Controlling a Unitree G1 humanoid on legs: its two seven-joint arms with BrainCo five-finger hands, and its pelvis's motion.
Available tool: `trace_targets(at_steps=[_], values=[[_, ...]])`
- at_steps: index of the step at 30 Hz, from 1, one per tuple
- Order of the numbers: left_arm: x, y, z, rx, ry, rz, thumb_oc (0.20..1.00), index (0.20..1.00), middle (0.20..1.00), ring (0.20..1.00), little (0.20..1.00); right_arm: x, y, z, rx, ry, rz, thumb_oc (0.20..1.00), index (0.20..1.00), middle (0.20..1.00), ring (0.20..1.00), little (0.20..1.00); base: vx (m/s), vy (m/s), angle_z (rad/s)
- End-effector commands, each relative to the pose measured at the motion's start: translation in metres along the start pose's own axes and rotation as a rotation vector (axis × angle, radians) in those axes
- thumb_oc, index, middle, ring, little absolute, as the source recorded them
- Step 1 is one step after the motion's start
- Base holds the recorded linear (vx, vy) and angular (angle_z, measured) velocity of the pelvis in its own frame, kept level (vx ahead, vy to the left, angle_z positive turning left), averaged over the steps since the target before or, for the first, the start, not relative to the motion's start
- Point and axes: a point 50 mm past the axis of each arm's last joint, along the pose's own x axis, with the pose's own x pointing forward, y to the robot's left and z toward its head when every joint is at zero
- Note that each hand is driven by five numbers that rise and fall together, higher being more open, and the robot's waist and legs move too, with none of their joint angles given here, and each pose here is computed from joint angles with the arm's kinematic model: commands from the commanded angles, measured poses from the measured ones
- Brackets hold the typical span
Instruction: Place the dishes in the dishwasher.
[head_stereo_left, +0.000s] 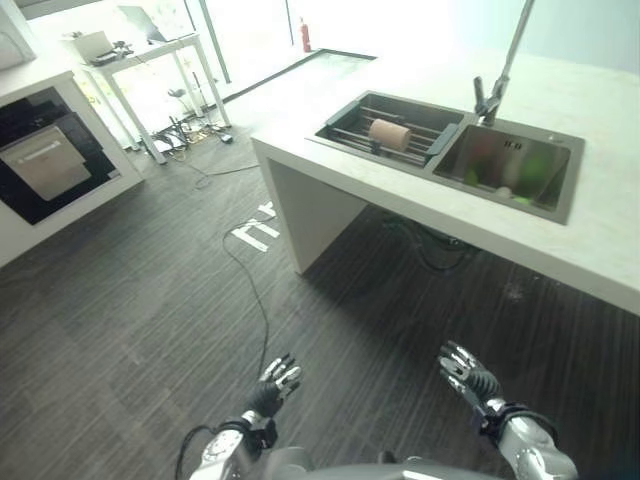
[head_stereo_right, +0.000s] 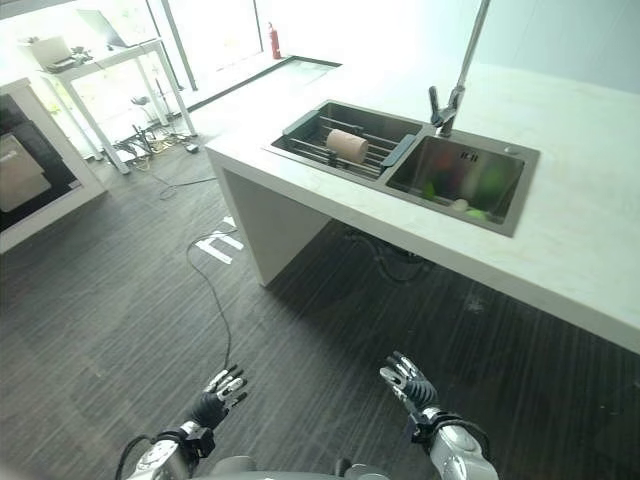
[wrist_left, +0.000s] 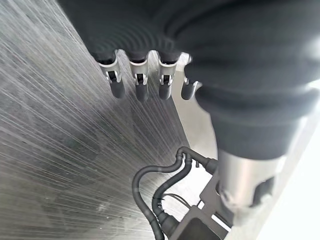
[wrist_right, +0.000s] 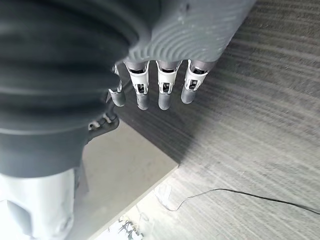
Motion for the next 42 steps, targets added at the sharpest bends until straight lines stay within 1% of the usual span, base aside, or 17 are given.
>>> trace_targets(at_steps=[1, 6, 10, 13, 15, 17, 23, 28, 35, 39, 42], values=[[0.004, -0.002, 0.021, 0.077, -0.056, -0.072, 1.000, 1.000, 1.000, 1.000, 1.000, 0.006, 0.005, 0.022, 0.035, -0.115, 0.022, 1.000, 1.000, 1.000, 1.000, 1.000, 0.19, -0.025, -0.05], [0.003, -0.001, 0.021, 0.058, -0.059, -0.075, 1.000, 1.000, 1.000, 1.000, 1.000, 0.004, 0.004, 0.016, 0.028, -0.104, -0.004, 1.000, 1.000, 1.000, 1.000, 1.000, 0.26, 0.184, -0.16], [0.002, 0.000, 0.018, 0.065, -0.046, -0.093, 1.000, 1.000, 1.000, 1.000, 1.000, -0.002, -0.005, 0.018, 0.027, -0.123, -0.032, 1.000, 1.000, 1.000, 1.000, 1.000, 0.27, 0.334, -0.61], [0.003, 0.003, 0.019, 0.105, -0.030, -0.098, 1.000, 1.000, 1.000, 1.000, 1.000, -0.006, -0.012, 0.017, 0.086, -0.134, -0.069, 1.000, 1.000, 1.000, 1.000, 1.000, 0.29, 0.462, -0.01], [0.005, 0.006, 0.031, 0.119, -0.048, -0.076, 1.000, 1.000, 1.000, 1.000, 1.000, -0.007, -0.009, 0.013, 0.103, -0.126, -0.066, 1.000, 1.000, 1.000, 1.000, 1.000, 0.25, 0.409, 0.22], [0.005, 0.010, 0.033, 0.126, -0.046, -0.051, 1.000, 1.000, 1.000, 1.000, 1.000, -0.004, -0.003, 0.011, 0.110, -0.122, -0.055, 1.000, 1.000, 1.000, 1.000, 1.000, 0.18, 0.316, 0.18], [0.003, 0.013, 0.029, 0.119, -0.024, -0.015, 1.000, 1.000, 1.000, 1.000, 1.000, 0.000, 0.008, 0.009, 0.099, -0.124, -0.034, 1.000, 1.000, 1.000, 1.000, 1.000, 0.18, 0.322, 0.00], [0.004, 0.013, 0.031, 0.077, -0.059, 0.024, 1.000, 1.000, 1.000, 1.000, 1.000, 0.005, 0.009, 0.018, 0.042, -0.109, 0.014, 1.000, 1.000, 1.000, 1.000, 1.000, 0.20, -0.108, -0.13], [0.002, 0.007, 0.019, 0.052, -0.044, 0.021, 1.000, 1.000, 1.000, 1.000, 1.000, 0.005, 0.004, 0.025, 0.049, -0.125, -0.015, 1.000, 1.000, 1.000, 1.000, 1.000, 0.15, -0.231, 0.04], [0.003, 0.007, 0.019, 0.054, -0.051, 0.014, 1.000, 1.000, 1.000, 1.000, 1.000, 0.002, -0.002, 0.021, 0.064, -0.114, -0.036, 1.000, 1.000, 1.000, 1.000, 1.000, 0.05, -0.121, -0.20], [0.005, 0.006, 0.019, 0.021, -0.068, 0.021, 1.000, 1.000, 1.000, 1.000, 1.000, -0.002, -0.009, 0.015, 0.049, -0.088, -0.045, 1.000, 1.000, 1.000, 1.000, 1.000, 0.04, -0.125, -0.02]])
